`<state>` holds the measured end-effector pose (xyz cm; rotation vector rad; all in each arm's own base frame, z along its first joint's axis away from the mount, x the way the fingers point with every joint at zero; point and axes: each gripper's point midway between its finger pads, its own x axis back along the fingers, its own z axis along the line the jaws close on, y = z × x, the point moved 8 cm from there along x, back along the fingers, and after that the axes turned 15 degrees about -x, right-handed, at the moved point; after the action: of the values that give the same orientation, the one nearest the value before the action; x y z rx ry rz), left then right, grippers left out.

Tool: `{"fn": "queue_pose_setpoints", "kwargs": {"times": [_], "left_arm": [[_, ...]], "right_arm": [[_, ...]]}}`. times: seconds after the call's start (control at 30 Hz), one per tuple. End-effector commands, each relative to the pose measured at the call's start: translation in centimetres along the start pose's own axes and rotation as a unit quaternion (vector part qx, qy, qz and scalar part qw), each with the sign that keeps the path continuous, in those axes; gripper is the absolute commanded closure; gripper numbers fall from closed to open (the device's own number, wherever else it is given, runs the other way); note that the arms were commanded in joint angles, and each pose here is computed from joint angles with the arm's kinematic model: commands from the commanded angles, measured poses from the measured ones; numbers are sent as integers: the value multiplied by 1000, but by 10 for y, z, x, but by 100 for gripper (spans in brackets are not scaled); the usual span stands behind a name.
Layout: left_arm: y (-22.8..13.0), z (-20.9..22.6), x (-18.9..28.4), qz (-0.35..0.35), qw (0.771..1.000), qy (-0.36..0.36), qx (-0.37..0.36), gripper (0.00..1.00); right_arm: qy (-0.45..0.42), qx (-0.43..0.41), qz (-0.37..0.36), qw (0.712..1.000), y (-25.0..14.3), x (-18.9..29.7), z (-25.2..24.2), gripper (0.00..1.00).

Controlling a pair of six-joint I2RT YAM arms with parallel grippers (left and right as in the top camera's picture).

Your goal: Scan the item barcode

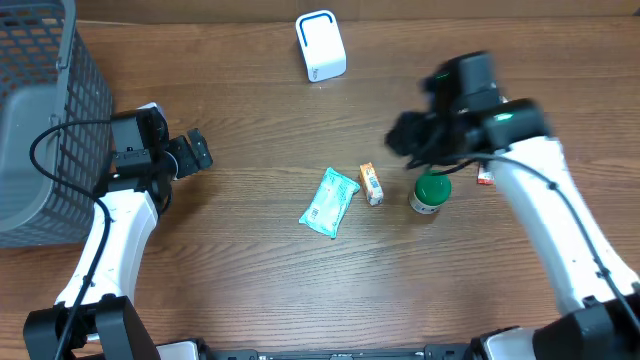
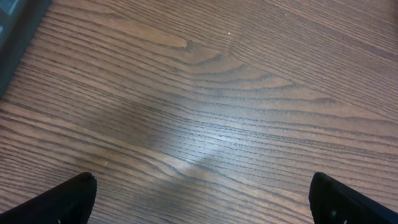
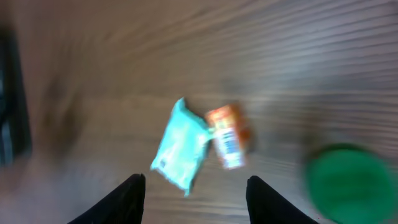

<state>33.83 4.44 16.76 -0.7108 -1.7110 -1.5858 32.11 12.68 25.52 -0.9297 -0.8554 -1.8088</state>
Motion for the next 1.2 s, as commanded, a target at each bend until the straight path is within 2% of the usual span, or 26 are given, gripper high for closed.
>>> {"fn": "queue_pose_setpoints", "kwargs": {"times": [0.0, 0.2, 0.43, 0.63, 0.73, 0.9, 1.17], "left_arm": [[9, -2, 7, -16, 1000, 1, -3, 0], [9, -2, 7, -16, 1000, 1, -3, 0], [9, -2, 7, -16, 1000, 1, -3, 0], [9, -2, 7, -16, 1000, 1, -3, 0], [9, -2, 7, -16, 1000, 1, -3, 0], [9, -2, 7, -16, 1000, 1, -3, 0], [9, -2, 7, -16, 1000, 1, -3, 0]], "right_arm": [[-9, 11, 33, 999, -26, -31, 11, 48], [-55, -14, 21, 998, -55, -93, 15, 51], [-123, -31, 19, 992, -80, -143, 4, 50], [-125, -69, 46, 989, -101, -158, 10, 49], [-112, -73, 50, 990, -112, -161, 21, 44], [-83, -67, 50, 993, -133, -165, 42, 43], [-100, -53, -1, 994, -130, -165, 41, 46]]}}
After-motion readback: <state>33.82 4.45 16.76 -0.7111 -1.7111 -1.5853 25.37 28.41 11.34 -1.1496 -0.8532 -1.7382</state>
